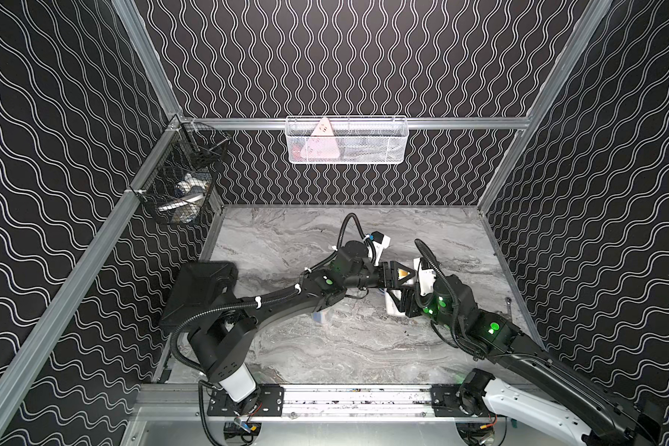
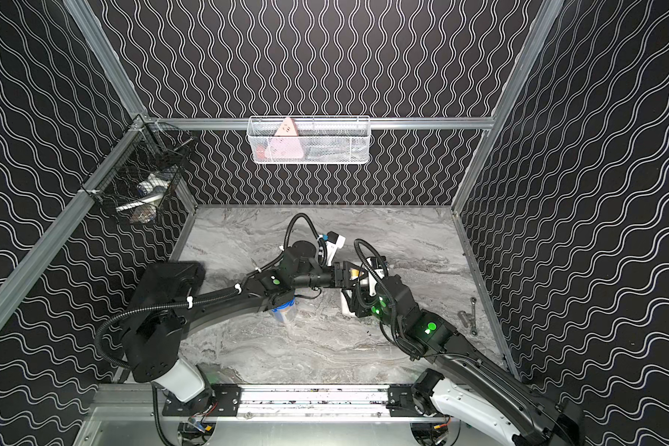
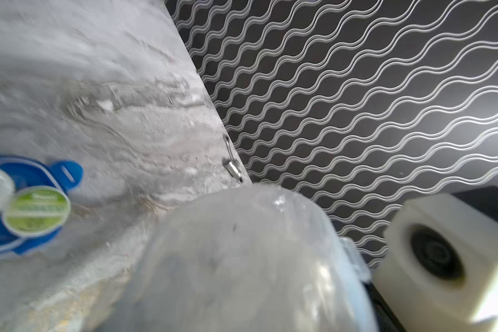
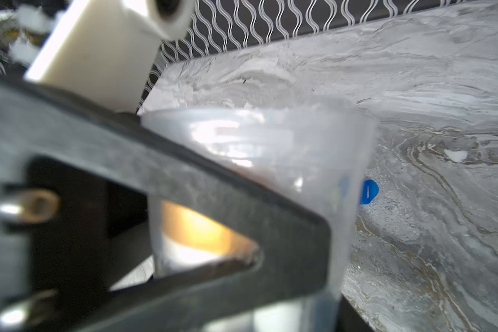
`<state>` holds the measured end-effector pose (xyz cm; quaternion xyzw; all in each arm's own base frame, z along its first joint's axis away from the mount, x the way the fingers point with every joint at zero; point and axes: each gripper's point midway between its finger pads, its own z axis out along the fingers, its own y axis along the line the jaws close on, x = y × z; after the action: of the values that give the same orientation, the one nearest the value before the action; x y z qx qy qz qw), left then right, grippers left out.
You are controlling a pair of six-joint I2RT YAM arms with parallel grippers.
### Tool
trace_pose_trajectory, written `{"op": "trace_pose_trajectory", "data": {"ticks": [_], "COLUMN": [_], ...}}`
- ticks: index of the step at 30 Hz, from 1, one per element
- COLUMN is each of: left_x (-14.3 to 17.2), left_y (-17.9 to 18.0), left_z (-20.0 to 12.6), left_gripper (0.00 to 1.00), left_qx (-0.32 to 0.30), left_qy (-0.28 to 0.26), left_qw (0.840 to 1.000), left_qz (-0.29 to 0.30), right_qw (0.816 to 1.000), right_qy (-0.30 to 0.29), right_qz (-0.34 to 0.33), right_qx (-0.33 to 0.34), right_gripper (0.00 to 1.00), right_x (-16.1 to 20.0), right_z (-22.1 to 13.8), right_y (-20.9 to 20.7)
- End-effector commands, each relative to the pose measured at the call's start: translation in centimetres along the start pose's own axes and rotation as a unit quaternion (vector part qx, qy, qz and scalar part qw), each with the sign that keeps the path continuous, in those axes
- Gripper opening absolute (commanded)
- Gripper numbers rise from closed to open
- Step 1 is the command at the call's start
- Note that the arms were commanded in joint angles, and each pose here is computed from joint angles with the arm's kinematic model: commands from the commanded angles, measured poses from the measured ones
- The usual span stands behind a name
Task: Take out toiletry kits
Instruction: Adjust the container.
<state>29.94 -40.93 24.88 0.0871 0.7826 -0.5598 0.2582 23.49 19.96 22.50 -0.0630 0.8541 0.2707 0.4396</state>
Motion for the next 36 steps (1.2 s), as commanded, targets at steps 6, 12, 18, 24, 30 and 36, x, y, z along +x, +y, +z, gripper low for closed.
{"op": "trace_pose_trajectory", "data": {"ticks": [6,12,18,24,30,36], "left_x": [-3.3,-5.0,-6.4,-6.5,-7.0,-7.6], "left_y": [-1.5,-3.4,-7.2,-9.7,-9.5,-9.8], "left_z": [-1.2,-2.6,-5.1,-6.5,-6.1,-6.0], "left_gripper": [0.54,0.59,0.62,0.64,0.66,0.67], "left_qx": [0.049,0.121,0.207,0.257,0.25,0.261], "left_qy": [-0.043,-0.055,-0.066,-0.065,-0.071,-0.079], "left_qw": [0.996,0.99,0.976,0.964,0.966,0.962], "left_qz": [-0.053,-0.051,-0.023,-0.003,-0.004,-0.012], "right_qw": [0.999,0.993,0.967,0.93,0.921,0.919], "right_qy": [-0.026,0.039,0.057,0.063,0.075,0.076], "right_qz": [0.025,0.061,0.13,0.185,0.171,0.169], "right_qx": [0.0,-0.098,-0.211,-0.31,-0.343,-0.348], "right_gripper": [0.99,1.0,1.0,1.0,0.93,0.87], "right_x": [-1.4,0.4,-2.0,-5.7,-6.6,-6.2], "right_z": [-1.8,-3.5,-4.6,-4.8,-4.7,-5.0], "right_y": [0.1,2.5,4.1,4.7,5.8,5.9]}}
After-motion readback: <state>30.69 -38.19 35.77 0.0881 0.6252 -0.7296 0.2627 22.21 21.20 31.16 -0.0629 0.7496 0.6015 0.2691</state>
